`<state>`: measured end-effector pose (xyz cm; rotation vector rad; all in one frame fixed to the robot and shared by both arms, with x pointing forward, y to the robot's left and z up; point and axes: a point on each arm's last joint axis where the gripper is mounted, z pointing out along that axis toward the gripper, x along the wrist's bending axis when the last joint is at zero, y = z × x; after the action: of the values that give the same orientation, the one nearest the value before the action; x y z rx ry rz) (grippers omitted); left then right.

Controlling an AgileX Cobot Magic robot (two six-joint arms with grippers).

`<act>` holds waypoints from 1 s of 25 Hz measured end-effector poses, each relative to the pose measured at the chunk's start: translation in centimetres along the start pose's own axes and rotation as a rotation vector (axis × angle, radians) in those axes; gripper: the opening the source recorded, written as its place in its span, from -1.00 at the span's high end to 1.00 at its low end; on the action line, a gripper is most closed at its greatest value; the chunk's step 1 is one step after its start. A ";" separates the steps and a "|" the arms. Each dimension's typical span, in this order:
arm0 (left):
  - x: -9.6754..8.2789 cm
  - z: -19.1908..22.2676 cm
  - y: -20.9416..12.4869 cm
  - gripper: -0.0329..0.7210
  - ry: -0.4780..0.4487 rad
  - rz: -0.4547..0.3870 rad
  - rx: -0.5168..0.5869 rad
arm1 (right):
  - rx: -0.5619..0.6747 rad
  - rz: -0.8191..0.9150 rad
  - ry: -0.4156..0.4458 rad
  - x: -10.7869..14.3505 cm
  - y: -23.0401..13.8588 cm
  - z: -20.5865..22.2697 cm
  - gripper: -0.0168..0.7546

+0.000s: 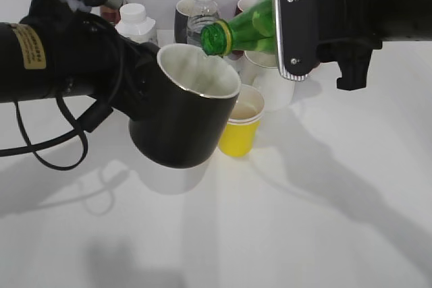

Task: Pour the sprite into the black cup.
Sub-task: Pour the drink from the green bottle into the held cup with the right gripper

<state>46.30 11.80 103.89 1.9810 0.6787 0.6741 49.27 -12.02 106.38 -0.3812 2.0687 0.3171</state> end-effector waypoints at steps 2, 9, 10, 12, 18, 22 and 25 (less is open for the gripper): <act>0.0 0.0 0.0 0.79 0.000 0.000 0.000 | 0.007 -0.026 -0.004 0.0 -0.1 0.0 -0.07; -0.1 0.0 0.0 0.79 -0.002 0.001 0.000 | 0.022 -0.103 -0.023 -0.4 -0.2 0.0 -0.07; -0.1 0.0 0.0 0.79 -0.002 0.001 0.000 | 0.024 -0.110 -0.026 -0.4 -0.2 0.0 -0.07; -0.1 0.0 0.0 0.79 -0.003 0.001 -0.001 | 0.025 -0.118 -0.036 -0.7 -0.2 -0.1 -0.07; -0.1 0.0 0.0 0.79 -0.003 0.002 -0.001 | 0.029 -0.158 -0.058 -1.2 -0.1 -0.2 -0.07; -0.1 0.0 0.0 0.79 -0.003 0.002 -0.001 | 0.031 -0.175 -0.062 -1.3 -0.2 -0.2 -0.07; -0.1 0.0 0.0 0.79 -0.003 0.002 -0.001 | 0.032 -0.182 -0.064 -1.3 -0.2 -0.2 -0.07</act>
<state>46.25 11.73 103.89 1.9820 0.6748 0.6728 49.80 -12.06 107.56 -0.5291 1.9582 0.1836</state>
